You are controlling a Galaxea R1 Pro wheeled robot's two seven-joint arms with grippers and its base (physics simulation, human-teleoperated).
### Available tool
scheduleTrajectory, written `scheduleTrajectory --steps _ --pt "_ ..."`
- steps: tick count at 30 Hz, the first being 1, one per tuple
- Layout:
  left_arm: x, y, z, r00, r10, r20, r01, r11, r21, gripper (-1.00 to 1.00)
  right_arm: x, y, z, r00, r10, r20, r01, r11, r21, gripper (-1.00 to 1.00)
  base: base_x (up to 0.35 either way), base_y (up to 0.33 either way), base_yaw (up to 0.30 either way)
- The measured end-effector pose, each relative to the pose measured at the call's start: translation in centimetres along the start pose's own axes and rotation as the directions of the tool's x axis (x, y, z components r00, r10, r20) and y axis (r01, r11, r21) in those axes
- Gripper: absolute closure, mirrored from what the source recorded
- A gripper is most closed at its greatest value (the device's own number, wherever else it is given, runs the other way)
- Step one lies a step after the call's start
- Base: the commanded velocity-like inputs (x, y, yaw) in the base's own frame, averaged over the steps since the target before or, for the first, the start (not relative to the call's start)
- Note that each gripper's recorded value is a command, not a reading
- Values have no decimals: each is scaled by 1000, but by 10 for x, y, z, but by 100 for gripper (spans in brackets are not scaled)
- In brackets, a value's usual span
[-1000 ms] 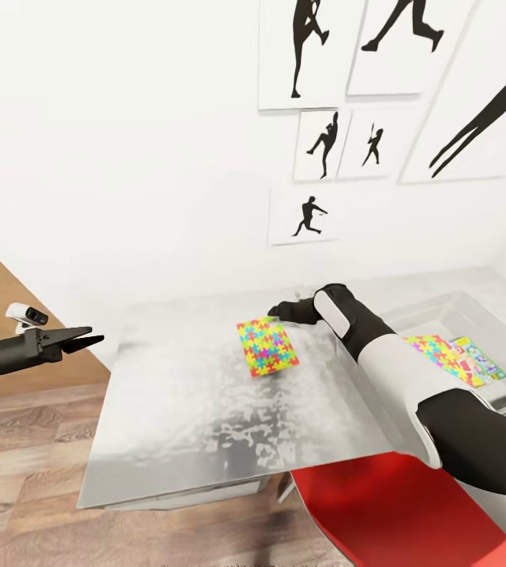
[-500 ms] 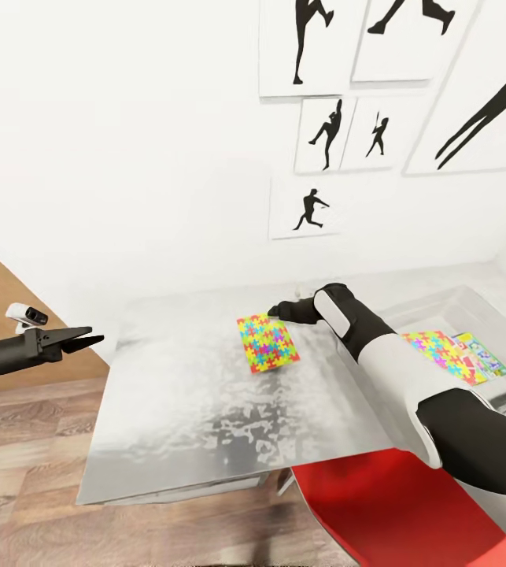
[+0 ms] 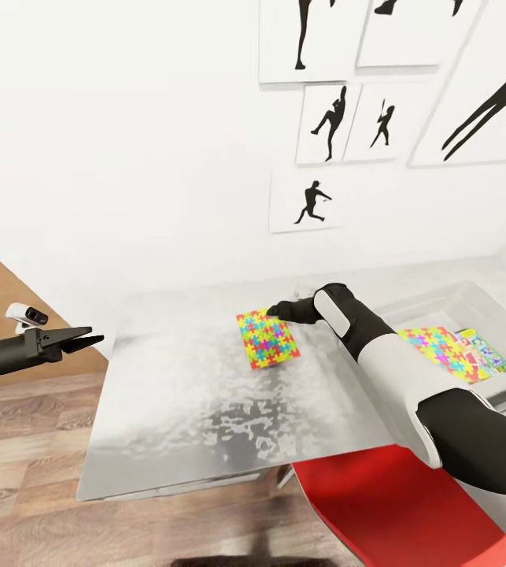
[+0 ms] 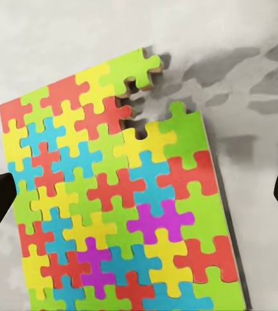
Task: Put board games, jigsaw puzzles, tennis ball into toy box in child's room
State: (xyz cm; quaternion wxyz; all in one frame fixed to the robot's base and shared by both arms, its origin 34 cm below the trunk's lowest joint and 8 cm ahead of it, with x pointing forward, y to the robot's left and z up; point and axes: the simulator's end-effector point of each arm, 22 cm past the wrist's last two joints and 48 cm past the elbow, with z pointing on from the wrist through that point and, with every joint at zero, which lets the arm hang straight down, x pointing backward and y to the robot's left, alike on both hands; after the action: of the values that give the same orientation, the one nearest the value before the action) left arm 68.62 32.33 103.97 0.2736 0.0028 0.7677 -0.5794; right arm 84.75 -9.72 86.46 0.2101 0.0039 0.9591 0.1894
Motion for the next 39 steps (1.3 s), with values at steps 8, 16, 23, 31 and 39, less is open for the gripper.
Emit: scheduleTrajectory --steps 8,16,23,31,39 --pt "3 7 2 1000 -12 -4 12 1000 -4 -100 5 9 7 1000 6 -10 -6 999 -54 -100 0 0 0" --pt "5 14 3 1000 -23 -7 23 1000 -9 -100 11 7 14 1000 10 -22 -12 998 -61 -100 0 0 0" --pt "8 20 4 999 -33 -11 33 999 -13 -100 15 5 21 999 13 -32 -15 998 -60 -100 0 0 0" --pt "11 26 5 999 -44 -15 44 999 -17 -100 21 1 28 999 18 -44 -21 998 -59 -100 0 0 0" --pt "13 31 6 998 -52 -18 52 998 -20 -100 26 -2 33 998 20 -53 -23 998 -57 -100 0 0 0"
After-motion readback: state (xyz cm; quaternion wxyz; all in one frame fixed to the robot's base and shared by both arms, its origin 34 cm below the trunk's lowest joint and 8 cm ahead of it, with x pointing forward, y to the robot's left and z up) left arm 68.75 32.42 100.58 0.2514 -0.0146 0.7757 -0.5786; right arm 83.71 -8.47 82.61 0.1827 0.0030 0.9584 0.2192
